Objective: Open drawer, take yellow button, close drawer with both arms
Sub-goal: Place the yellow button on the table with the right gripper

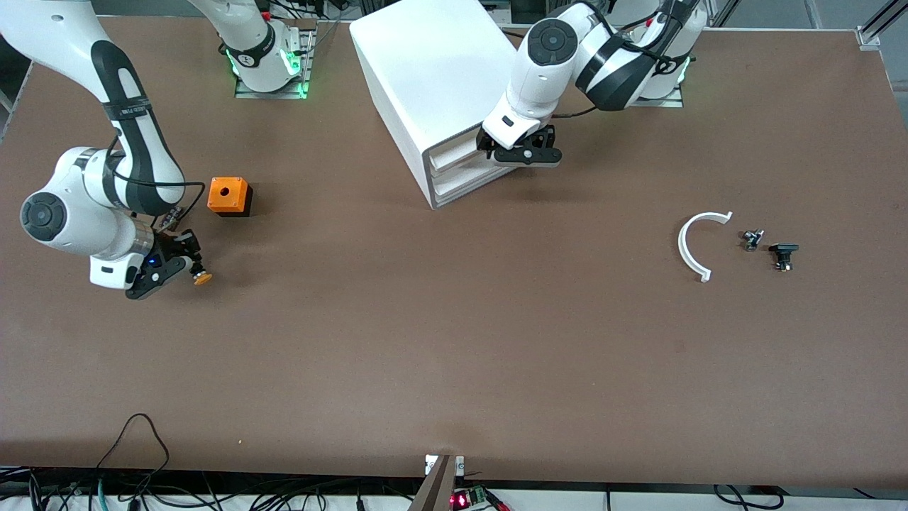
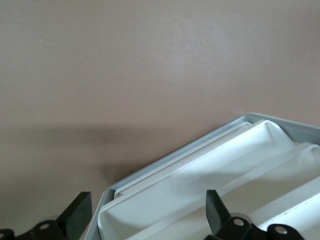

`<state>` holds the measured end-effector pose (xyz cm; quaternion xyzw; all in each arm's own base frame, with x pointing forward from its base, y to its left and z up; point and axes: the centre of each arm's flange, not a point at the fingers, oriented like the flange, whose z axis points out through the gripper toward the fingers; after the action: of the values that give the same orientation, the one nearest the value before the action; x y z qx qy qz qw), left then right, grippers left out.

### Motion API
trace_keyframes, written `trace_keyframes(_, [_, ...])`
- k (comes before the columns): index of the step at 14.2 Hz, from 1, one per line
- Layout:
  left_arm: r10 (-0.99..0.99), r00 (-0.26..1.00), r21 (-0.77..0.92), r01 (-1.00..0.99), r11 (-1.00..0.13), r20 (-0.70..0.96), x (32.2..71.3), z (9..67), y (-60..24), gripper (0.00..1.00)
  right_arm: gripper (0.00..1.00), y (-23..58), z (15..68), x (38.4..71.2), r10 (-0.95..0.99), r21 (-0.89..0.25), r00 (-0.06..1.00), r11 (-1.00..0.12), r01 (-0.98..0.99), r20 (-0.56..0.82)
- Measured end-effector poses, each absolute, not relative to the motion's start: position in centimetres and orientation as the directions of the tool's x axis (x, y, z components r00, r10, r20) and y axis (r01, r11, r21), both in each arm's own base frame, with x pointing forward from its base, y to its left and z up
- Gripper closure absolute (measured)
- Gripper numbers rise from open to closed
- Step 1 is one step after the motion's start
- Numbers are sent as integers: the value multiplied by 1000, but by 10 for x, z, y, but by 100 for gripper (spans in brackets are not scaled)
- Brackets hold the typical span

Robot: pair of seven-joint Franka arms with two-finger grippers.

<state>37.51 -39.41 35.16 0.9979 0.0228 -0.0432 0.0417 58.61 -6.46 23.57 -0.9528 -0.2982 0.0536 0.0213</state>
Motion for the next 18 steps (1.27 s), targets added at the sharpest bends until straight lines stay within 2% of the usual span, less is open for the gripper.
trace_keyframes(3, [42, 995, 79, 49, -996, -89, 375, 351, -393, 0, 67, -62, 216, 572, 566, -69, 821, -824, 562, -76])
trace_keyframes(5, [55, 995, 89, 62, -994, -79, 380, 351, -389, 0, 61, -61, 213, 569, 541, -88, 839, -840, 535, -64])
trace_keyframes(6, [85, 995, 107, 91, -990, -61, 393, 354, -380, 0, 54, -61, 216, 570, 527, -97, 848, -848, 521, -56])
trace_keyframes(8, [206, 979, 149, 204, -968, -5, 443, 365, -333, 0, 34, -58, 233, 579, 501, -115, 863, -862, 493, -59])
trace_keyframes(11, [284, 954, 185, 263, -947, 99, 516, 402, -240, 0, 3, -28, 299, 608, 444, -148, 893, -890, 431, -73])
trace_keyframes(12, [262, 956, 181, 236, -955, 136, 529, 417, -215, 0, 0, -12, 324, 616, 413, -149, 908, -904, 401, -66])
trace_keyframes(14, [206, 965, 137, 185, -973, 162, 536, 451, -174, 0, 0, 29, 366, 623, 347, -149, 937, -930, 337, -44])
trace_keyframes(18, [165, 982, 59, 160, -985, 94, 530, 563, -94, 0, 0, 88, 430, 616, 217, -155, 974, -966, 205, -63])
